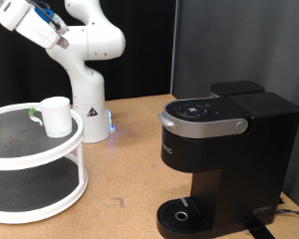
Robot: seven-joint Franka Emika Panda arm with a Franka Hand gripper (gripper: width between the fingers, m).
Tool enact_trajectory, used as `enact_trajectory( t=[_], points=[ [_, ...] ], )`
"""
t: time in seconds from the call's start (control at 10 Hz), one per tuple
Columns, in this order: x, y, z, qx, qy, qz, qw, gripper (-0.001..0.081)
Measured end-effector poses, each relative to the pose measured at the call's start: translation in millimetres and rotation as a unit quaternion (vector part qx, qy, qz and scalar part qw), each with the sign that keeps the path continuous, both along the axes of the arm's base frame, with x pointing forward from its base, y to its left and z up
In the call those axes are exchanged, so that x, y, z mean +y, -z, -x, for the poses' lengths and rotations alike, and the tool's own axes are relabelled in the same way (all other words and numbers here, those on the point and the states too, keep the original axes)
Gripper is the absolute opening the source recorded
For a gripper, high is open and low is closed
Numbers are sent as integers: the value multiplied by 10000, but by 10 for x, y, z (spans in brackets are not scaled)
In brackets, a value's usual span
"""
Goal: Make a cup of coffee with the keurig machine
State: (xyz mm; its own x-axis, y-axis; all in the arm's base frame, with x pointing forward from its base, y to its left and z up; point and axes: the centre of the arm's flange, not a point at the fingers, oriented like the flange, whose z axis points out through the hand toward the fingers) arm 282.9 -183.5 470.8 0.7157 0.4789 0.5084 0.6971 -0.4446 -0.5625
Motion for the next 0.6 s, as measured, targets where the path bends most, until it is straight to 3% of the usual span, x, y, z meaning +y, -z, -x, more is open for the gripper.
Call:
enact_trajectory(
  t=[0.4,0.6],
  points=[
    [-400,10,320,-219,344,-351,9986,0],
    [-616,-2,454,-305,609,-355,9970,0]
  ],
)
